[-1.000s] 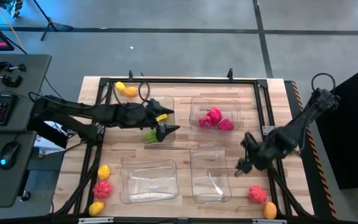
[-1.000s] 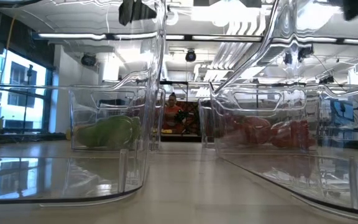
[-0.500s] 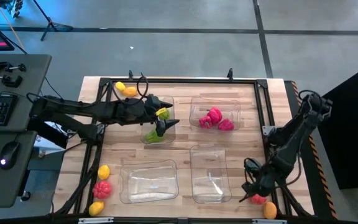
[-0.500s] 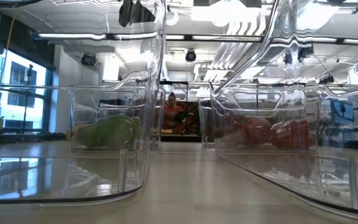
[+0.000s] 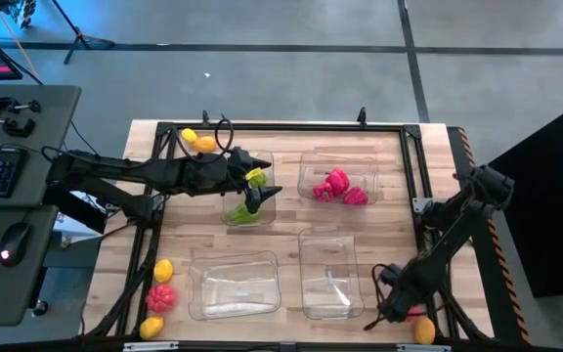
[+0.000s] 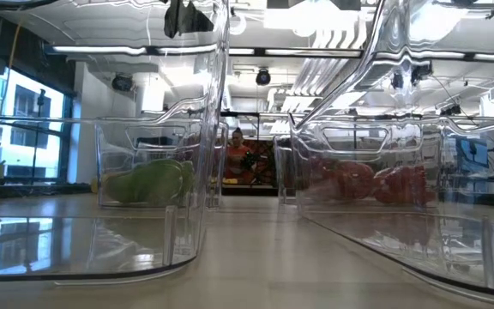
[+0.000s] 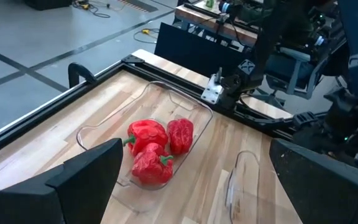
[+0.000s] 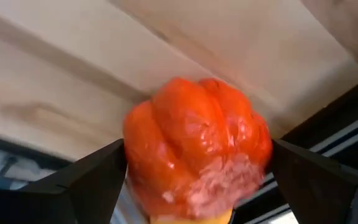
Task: Sort produce into baskets
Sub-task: Put the right orange pumpkin into the bottom right transparent bin
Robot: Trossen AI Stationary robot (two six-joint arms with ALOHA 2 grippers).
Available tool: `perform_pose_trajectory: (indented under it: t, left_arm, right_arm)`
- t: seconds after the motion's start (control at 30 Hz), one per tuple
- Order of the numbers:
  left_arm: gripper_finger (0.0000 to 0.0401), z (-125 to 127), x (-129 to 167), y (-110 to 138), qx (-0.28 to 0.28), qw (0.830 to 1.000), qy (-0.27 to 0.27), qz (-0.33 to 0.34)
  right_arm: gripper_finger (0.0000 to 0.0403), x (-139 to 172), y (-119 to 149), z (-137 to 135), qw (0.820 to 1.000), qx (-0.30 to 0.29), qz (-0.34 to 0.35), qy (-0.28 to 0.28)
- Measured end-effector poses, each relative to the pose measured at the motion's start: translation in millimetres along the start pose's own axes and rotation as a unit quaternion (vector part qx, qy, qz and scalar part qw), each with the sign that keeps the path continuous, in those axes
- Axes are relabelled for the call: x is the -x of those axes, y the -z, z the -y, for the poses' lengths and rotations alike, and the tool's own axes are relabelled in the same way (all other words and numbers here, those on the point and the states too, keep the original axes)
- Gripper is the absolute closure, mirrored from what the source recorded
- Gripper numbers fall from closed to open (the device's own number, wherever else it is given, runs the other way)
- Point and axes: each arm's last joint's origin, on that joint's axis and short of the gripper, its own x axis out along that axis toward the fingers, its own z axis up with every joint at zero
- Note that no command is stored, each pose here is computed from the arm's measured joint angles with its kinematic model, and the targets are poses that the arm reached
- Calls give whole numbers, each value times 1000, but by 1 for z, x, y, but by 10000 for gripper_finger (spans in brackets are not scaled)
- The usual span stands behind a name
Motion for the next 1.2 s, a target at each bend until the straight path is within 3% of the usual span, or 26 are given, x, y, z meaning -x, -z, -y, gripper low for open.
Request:
perform_pose_trajectory:
  t: [0.33, 0.67, 1.2]
  left_arm:
    - [7, 0, 0, 0, 0, 1000, 0, 0]
    - [7, 0, 0, 0, 0, 1000, 0, 0]
    - [7, 0, 0, 0, -9, 1000, 0, 0]
  right_arm:
    - [33, -26, -6, -11, 1000, -8, -15, 26]
    - [33, -26, -5, -12, 998, -46, -23, 20]
    - [33, -24, -5, -23, 999, -24, -37, -29]
